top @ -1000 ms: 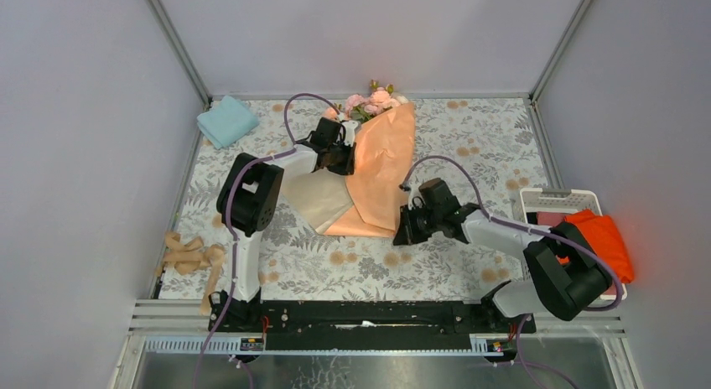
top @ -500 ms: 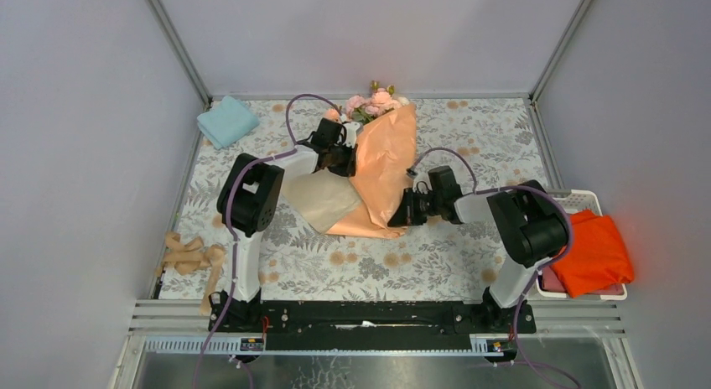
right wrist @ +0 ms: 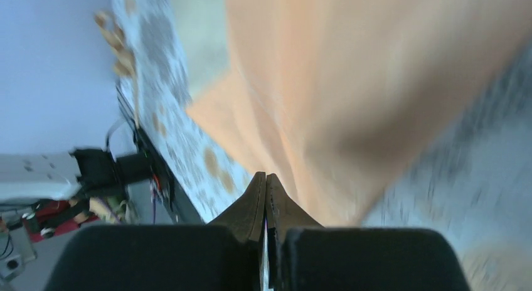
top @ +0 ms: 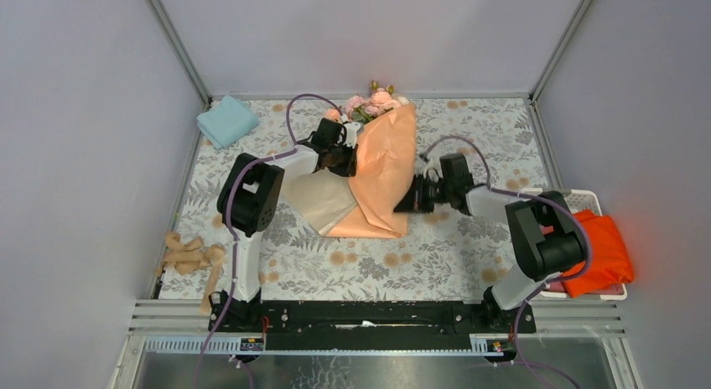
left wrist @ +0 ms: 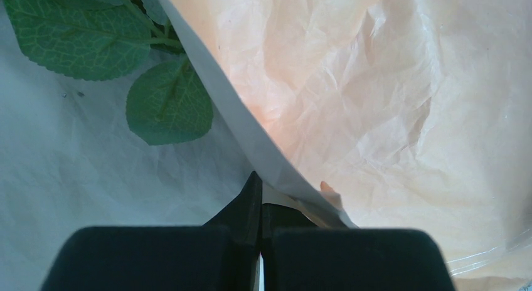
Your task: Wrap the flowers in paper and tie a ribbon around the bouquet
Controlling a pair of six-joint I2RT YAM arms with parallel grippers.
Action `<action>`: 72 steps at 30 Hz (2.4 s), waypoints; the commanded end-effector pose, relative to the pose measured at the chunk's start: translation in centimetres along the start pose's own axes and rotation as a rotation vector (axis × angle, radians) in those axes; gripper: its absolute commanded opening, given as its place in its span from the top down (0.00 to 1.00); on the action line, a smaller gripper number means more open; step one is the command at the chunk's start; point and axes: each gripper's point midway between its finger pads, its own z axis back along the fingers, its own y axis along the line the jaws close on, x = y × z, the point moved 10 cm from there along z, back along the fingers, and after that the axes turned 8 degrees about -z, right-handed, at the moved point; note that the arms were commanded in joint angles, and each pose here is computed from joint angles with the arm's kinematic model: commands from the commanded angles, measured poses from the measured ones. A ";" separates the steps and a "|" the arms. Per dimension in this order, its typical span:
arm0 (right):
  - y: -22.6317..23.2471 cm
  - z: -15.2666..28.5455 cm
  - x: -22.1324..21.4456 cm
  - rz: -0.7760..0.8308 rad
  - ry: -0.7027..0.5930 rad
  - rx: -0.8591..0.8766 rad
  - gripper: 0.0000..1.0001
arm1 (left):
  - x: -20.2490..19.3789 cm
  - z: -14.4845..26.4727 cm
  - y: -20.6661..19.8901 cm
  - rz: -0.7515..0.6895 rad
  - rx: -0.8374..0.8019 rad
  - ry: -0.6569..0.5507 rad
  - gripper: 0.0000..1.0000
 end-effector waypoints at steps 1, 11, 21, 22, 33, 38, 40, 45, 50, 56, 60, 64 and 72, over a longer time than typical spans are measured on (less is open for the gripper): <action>3.3 -0.8 7.8 0.115 -0.123 0.062 1.00 | -2.5 0.0 0.8 0.024 0.029 0.105 1.00; -4.3 -4.2 14.9 -0.071 -0.224 -0.041 1.00 | -3.0 -0.2 0.9 0.053 0.041 0.139 1.00; -8.0 1.9 15.1 -0.190 -0.379 -0.211 0.98 | -3.1 -0.3 1.0 0.065 0.049 0.152 1.00; -7.7 2.3 14.8 -0.179 -0.384 -0.220 0.90 | -3.0 -0.3 1.0 0.068 0.049 0.151 1.00; -5.8 2.1 8.0 -0.245 -0.263 -0.007 0.43 | -3.2 -0.3 0.9 0.076 0.042 0.155 1.00; -5.6 -0.5 5.6 -0.249 -0.155 0.037 0.41 | -3.3 -0.4 0.8 0.084 0.036 0.158 1.00; -5.3 -1.3 4.9 -0.249 -0.117 0.058 0.41 | -3.4 -0.3 0.9 0.084 0.040 0.160 1.00; -4.8 -2.0 3.2 -0.247 -0.080 0.073 0.49 | -3.4 -0.5 1.0 0.087 0.048 0.160 1.00; -4.5 -0.8 2.5 -0.211 -0.096 -0.043 0.51 | -3.3 -0.6 1.1 0.093 0.051 0.162 1.00; 1.4 2.6 3.2 0.175 -0.286 -0.444 0.54 | -3.8 -0.7 1.0 0.100 0.046 0.171 1.00; 4.4 0.3 2.9 0.263 -0.222 -0.183 0.84 | -3.7 -0.7 1.0 0.102 0.046 0.170 1.00; 5.0 -2.8 2.4 0.260 -0.053 -0.030 0.96 | -3.4 -0.6 1.0 0.103 0.047 0.166 1.00; 2.5 -6.5 1.0 0.216 0.093 -0.024 1.00 | -3.1 -0.3 1.0 0.095 0.052 0.170 1.00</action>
